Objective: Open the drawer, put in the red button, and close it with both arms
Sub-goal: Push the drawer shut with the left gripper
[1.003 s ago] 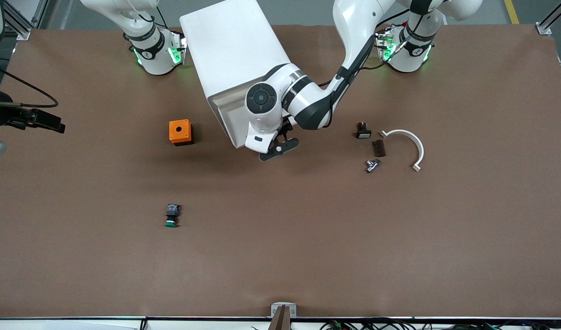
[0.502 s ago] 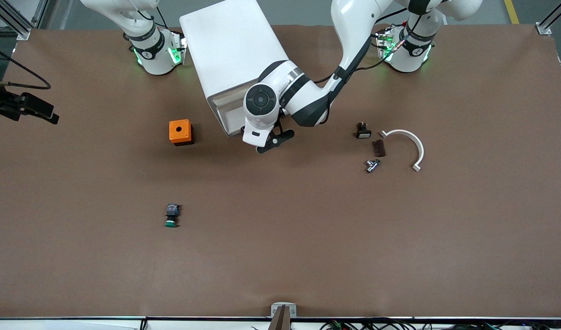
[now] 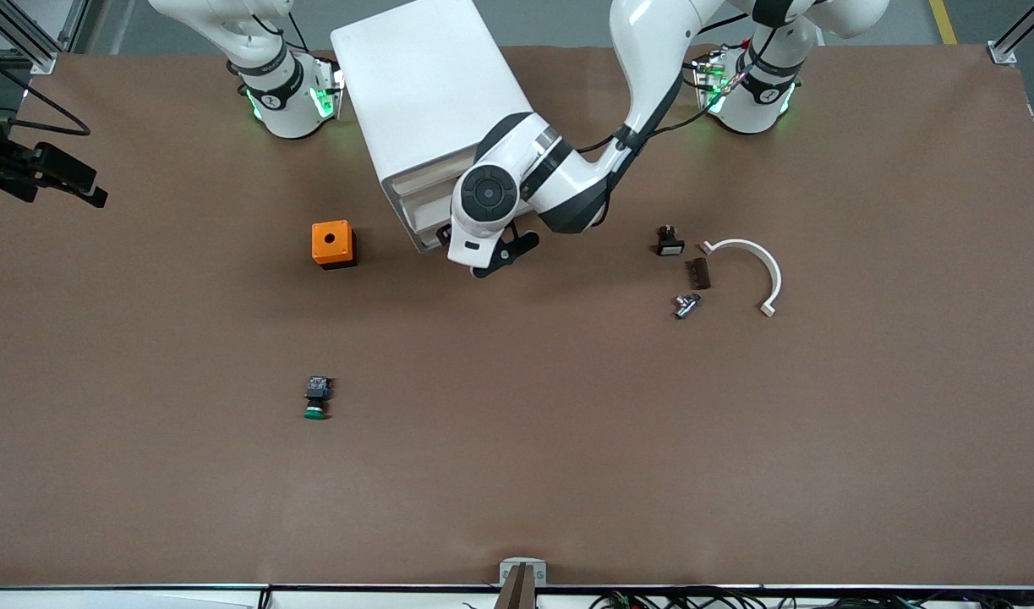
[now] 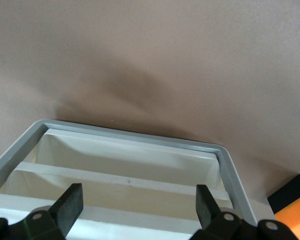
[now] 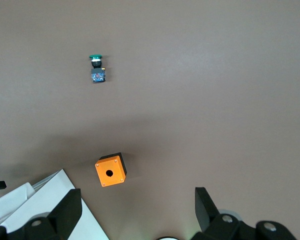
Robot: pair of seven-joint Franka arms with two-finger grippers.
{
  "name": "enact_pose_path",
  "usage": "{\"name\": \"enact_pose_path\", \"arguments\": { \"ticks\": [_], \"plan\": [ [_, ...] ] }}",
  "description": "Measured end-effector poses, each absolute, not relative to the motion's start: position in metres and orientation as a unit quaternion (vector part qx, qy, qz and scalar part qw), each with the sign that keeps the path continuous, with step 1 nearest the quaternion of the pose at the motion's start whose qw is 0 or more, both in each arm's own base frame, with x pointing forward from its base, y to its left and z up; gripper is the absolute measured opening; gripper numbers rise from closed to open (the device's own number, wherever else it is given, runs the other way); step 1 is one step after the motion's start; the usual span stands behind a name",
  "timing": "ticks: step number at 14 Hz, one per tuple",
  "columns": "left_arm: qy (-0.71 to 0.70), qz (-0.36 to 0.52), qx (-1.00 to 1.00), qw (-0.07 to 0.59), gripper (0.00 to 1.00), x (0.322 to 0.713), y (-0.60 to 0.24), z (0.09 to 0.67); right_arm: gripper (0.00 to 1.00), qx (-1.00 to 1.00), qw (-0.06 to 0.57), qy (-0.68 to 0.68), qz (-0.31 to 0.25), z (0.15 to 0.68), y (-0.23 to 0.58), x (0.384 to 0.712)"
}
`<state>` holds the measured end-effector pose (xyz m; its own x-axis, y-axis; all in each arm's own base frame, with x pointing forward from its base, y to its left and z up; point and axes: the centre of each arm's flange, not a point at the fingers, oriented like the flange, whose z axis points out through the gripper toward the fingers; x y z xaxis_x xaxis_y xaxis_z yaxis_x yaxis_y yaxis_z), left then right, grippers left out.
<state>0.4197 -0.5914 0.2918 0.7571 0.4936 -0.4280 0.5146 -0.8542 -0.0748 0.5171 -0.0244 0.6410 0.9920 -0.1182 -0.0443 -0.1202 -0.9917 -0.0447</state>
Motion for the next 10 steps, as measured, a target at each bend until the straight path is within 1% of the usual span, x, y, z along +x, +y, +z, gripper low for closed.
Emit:
{"name": "enact_pose_path", "arguments": {
  "ticks": [7, 10],
  "plan": [
    [0.289, -0.273, 0.917, 0.034, 1.0, 0.41, -0.595, 0.28, 1.0, -0.998, 0.022, 0.055, 0.012, 0.64, -0.023, 0.519],
    [0.299, -0.295, 0.907, 0.038, 1.0, 0.407, -0.597, 0.273, 1.0, -1.0, 0.015, 0.027, 0.007, 0.641, -0.025, 0.52]
  ]
}}
